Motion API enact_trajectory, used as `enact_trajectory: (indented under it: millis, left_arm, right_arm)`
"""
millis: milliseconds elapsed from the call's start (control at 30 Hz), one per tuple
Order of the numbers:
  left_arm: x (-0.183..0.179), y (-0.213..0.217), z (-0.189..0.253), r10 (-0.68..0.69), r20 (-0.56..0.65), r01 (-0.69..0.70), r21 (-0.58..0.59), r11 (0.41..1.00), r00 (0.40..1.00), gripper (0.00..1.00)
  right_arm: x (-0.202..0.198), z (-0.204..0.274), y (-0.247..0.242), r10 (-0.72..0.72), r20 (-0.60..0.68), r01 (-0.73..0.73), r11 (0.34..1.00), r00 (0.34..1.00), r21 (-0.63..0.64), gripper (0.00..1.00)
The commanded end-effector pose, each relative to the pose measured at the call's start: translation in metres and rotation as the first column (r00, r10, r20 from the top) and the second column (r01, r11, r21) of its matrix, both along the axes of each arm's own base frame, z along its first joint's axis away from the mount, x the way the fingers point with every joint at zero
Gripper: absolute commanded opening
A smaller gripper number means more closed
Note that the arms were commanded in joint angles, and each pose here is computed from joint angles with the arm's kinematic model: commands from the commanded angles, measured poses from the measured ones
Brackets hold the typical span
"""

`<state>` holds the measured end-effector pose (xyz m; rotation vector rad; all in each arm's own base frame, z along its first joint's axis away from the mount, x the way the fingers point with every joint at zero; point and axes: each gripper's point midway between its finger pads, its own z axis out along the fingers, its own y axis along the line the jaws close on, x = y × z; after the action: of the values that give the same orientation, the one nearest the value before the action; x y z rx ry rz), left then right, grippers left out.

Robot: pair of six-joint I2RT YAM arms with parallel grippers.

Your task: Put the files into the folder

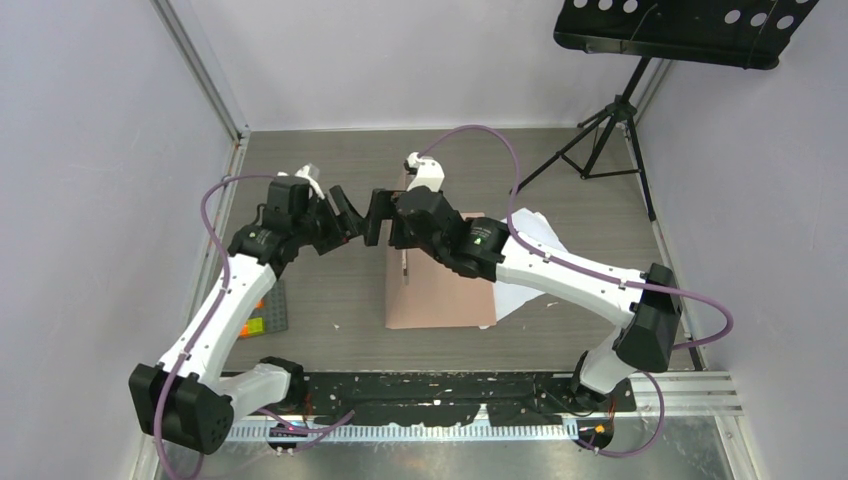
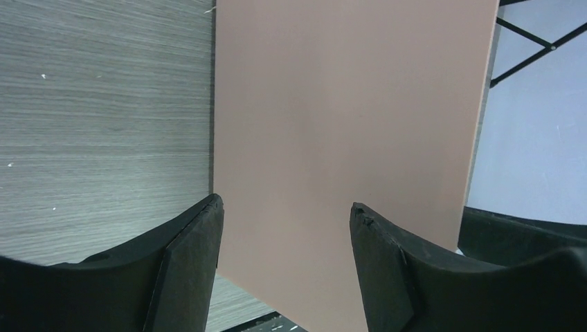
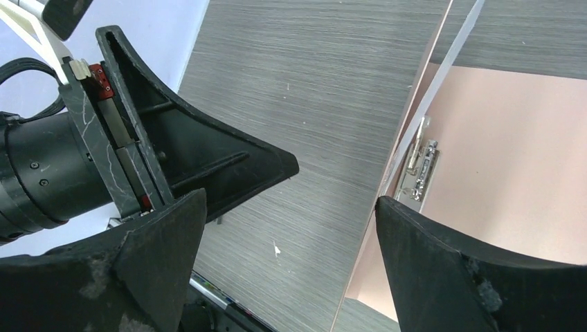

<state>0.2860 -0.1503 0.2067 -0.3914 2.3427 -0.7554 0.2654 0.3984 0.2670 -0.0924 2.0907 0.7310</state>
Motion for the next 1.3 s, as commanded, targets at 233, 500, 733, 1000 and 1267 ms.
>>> enact_trajectory:
  millis: [233, 500, 733, 1000, 1267]
  left_arm:
    - [-0.01, -0.012, 0.045, -0.116, 0.085, 0.118, -0.019, 0.993, 0.99, 0.68]
    - [-0.029, 0.002, 0.061, -0.141, 0.123, 0.136, 0.052, 0.989, 0.982, 0.68]
    - [-0.044, 0.008, 0.065, -0.198, 0.178, 0.181, 0.107, 0.978, 0.964, 0.69]
    - [-0.059, 0.013, 0.073, -0.277, 0.243, 0.239, 0.175, 0.955, 0.93, 0.69]
    - [-0.064, 0.007, 0.08, -0.322, 0.269, 0.286, 0.165, 0.944, 0.908, 0.69]
  right_arm:
    - [-0.004, 0.029, 0.033, 0.094, 0.049, -0.099, 0.987, 0.994, 0.124, 1.0]
    - [-0.007, 0.039, 0.049, 0.135, 0.056, -0.143, 0.972, 0.989, 0.184, 0.97]
    - [-0.009, 0.038, 0.06, 0.162, 0.041, -0.167, 0.963, 0.986, 0.212, 0.95]
    - [-0.012, 0.042, 0.063, 0.195, 0.053, -0.202, 0.951, 0.979, 0.236, 0.95]
    - [-0.012, 0.039, 0.066, 0.215, 0.046, -0.22, 0.946, 0.976, 0.238, 0.95]
